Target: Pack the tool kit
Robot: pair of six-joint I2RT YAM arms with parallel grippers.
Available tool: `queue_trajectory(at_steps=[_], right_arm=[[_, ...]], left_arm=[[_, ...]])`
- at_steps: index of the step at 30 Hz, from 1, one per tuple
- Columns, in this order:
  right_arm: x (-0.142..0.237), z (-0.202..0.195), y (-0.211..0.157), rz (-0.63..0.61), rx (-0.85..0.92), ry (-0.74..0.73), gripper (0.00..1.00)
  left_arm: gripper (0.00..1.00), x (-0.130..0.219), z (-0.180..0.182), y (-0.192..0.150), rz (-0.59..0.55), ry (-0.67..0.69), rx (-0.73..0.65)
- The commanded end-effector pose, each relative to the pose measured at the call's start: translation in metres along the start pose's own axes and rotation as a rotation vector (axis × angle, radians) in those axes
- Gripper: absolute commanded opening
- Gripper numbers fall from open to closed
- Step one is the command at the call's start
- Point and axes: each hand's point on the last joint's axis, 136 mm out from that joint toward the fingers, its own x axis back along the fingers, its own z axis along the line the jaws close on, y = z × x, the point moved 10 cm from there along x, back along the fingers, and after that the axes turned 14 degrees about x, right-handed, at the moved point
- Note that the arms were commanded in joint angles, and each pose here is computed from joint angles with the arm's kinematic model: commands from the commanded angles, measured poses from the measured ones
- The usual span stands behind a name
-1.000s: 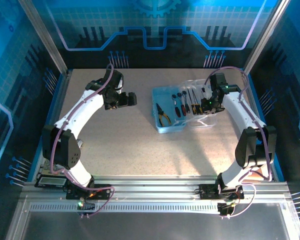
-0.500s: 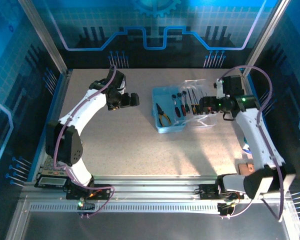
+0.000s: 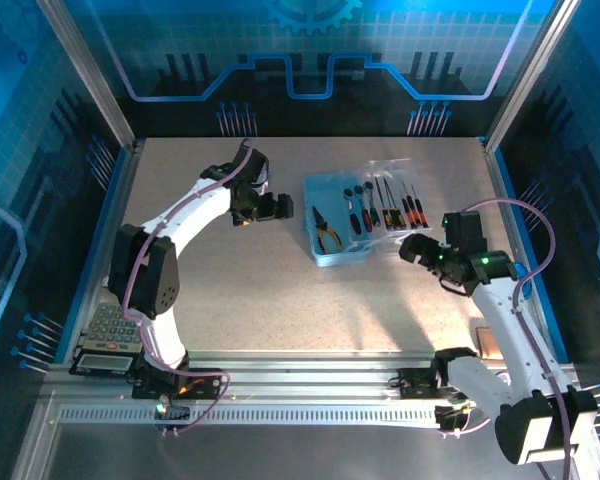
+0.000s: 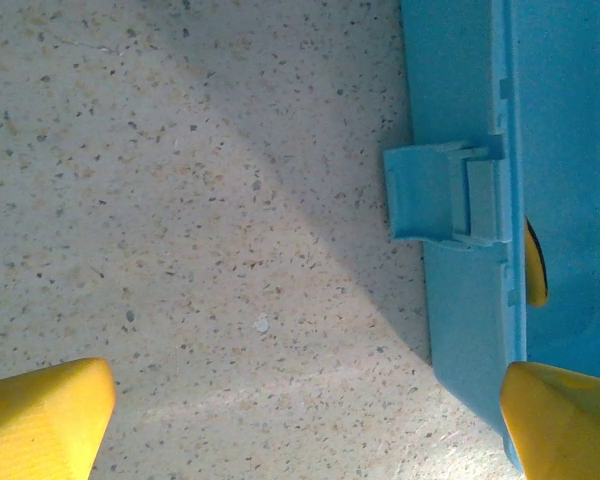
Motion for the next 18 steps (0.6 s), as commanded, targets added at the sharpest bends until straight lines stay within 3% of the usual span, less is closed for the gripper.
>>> queue_trajectory(at_steps=[1,10,18], right_arm=[[-0.015,-0.014,-0.002,-0.025,-0.128,-0.086,0.88],[-0.043,-0.033,0.003,-0.026,-0.203,-0.155,0.69],[-0.067,-0.041,0.017,-0.058,-0.243,-0.187,0.62]], left_arm=[[0.99,-0.003,-0.010,0.006,0.007,-0.052,-0.019],[0.99,-0.012,-0.010,0.007,0.020,-0.051,-0.022],[0.99,-0.021,-0.013,0.013,0.035,-0.049,-0.021]])
